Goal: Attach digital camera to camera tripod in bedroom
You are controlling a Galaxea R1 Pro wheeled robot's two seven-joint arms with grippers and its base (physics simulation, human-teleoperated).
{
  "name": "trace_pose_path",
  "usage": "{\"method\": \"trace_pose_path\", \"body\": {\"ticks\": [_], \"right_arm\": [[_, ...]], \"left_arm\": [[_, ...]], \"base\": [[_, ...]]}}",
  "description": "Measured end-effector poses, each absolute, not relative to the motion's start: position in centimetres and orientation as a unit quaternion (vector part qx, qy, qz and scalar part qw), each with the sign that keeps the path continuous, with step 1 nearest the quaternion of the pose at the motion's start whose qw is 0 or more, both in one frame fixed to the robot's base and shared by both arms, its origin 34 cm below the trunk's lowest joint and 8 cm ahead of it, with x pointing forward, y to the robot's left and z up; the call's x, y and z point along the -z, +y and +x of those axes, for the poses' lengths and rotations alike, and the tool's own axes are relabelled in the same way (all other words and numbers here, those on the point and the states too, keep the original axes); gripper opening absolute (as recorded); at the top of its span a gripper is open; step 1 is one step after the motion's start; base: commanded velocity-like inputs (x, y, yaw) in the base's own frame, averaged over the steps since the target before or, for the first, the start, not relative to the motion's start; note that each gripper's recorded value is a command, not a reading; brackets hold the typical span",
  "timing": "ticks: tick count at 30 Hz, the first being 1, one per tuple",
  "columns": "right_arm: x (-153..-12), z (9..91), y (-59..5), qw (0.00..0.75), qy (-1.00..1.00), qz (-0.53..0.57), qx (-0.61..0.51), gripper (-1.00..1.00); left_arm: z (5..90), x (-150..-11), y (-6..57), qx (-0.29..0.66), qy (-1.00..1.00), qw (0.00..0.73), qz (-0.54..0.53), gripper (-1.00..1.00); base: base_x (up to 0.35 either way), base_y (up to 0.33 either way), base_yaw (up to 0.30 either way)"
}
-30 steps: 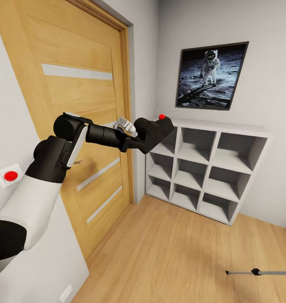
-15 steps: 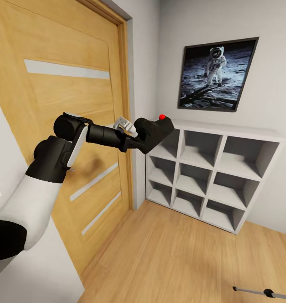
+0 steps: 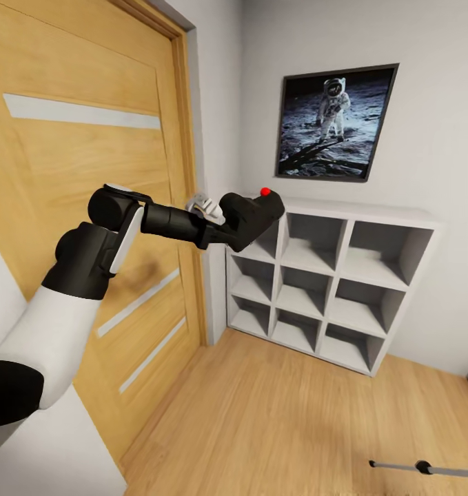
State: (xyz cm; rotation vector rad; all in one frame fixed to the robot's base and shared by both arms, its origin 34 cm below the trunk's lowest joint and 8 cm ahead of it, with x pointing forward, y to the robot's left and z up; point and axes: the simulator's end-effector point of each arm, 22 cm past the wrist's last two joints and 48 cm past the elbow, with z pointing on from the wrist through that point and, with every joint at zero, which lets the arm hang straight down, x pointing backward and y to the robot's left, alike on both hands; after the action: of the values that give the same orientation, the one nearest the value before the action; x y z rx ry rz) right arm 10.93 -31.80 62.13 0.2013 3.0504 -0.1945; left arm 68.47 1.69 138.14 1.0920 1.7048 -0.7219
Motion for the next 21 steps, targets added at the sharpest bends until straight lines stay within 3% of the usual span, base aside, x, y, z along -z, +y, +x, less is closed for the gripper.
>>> {"method": "trace_pose_path", "body": {"ticks": [10,15,21], "right_arm": [[-62.13,10.93,-31.8,0.039,0.995,0.066,0.063,1.0],[-62.13,10.92,-31.8,0.039,0.995,0.066,0.063,1.0],[-62.14,10.92,-31.8,0.039,0.995,0.066,0.063,1.0]], "left_arm": [[68.49,-138.13,1.75,0.295,0.698,0.476,0.447,-1.0],[68.44,-138.16,1.71,0.295,0.697,0.476,0.447,-1.0],[68.42,-138.19,1.71,0.295,0.697,0.476,0.447,-1.0]], "base": [[0.0,0.0,-0.276],[0.074,0.011,-0.049],[0.247,0.087,-0.01]]}}
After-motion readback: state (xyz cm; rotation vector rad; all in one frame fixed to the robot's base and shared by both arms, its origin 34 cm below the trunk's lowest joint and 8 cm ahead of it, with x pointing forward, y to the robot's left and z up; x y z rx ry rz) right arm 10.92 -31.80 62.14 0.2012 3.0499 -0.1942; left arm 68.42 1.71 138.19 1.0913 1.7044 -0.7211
